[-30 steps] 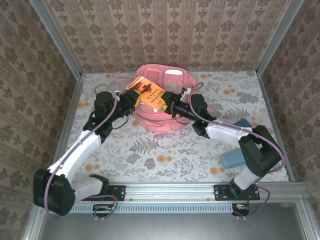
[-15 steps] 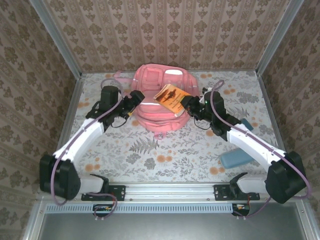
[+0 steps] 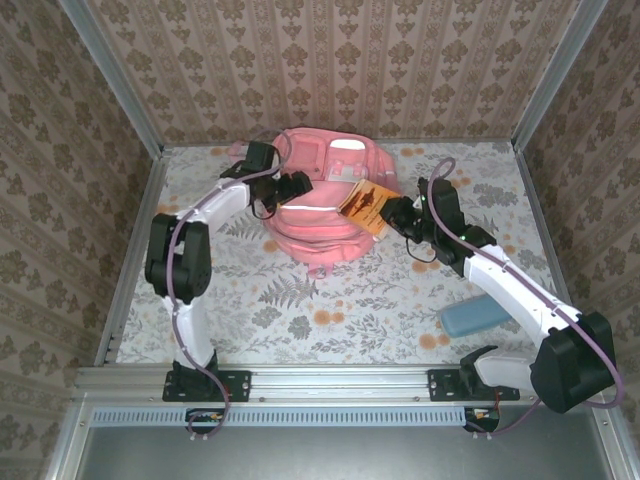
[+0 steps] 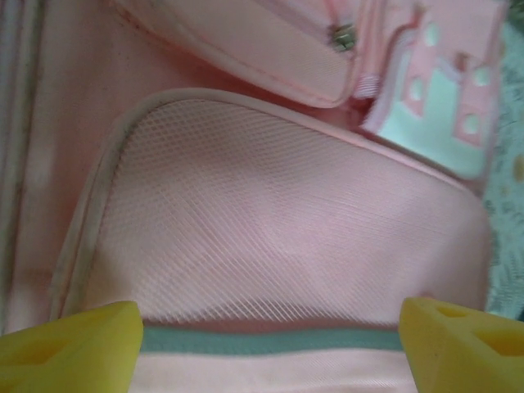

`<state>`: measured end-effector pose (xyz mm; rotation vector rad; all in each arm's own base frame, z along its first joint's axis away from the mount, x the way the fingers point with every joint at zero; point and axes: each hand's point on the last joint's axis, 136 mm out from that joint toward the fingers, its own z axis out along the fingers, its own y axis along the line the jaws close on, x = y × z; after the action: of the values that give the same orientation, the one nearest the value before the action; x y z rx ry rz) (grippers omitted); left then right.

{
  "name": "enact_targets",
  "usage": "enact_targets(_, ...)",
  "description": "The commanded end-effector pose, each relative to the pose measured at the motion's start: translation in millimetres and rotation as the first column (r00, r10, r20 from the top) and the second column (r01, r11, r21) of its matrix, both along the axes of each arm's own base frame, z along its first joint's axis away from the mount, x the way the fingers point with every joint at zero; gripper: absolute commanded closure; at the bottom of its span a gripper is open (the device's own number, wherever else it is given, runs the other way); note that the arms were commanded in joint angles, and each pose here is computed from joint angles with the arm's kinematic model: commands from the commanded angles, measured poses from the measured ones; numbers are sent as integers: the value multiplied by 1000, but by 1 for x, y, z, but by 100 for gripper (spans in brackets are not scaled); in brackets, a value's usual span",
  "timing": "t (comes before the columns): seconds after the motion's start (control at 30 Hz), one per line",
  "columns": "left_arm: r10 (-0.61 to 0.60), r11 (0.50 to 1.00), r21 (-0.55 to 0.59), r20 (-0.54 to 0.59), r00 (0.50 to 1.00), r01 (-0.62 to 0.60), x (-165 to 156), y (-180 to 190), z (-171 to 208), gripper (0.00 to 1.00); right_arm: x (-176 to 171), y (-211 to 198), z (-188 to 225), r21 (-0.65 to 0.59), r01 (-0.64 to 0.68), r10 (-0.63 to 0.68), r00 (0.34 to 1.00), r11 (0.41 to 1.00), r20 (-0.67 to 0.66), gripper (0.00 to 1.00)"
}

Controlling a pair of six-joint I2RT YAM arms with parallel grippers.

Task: Pack the student bag

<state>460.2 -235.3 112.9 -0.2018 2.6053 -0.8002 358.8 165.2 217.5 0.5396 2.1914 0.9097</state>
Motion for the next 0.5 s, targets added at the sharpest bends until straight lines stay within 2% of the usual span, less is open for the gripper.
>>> enact_targets(0.0,-57,998,36,-64,996,59,-12,-6,-18,16,1,-6,18,-29,-3,4,999,1000,53,84)
enact_targets(0.1,-62,998,25,-119,991,66,-26,-12,-35,16,-6,-17,9,-60,27,-25,999,998,29,84)
enact_targets(0.27,-98,995,-45,-206,974,90,-67,-34,-59,18,-22,-38,4,-148,57,-56,998,987,5,84)
enact_targets(0.33,-151,986,-101,-222,963,132,-92,-61,-60,18,-28,-50,3,-191,79,-81,997,978,-4,84)
enact_targets(0.47,-205,976,-112,-213,955,184,-123,-87,-53,19,-38,-71,4,-243,115,-121,993,963,-10,84)
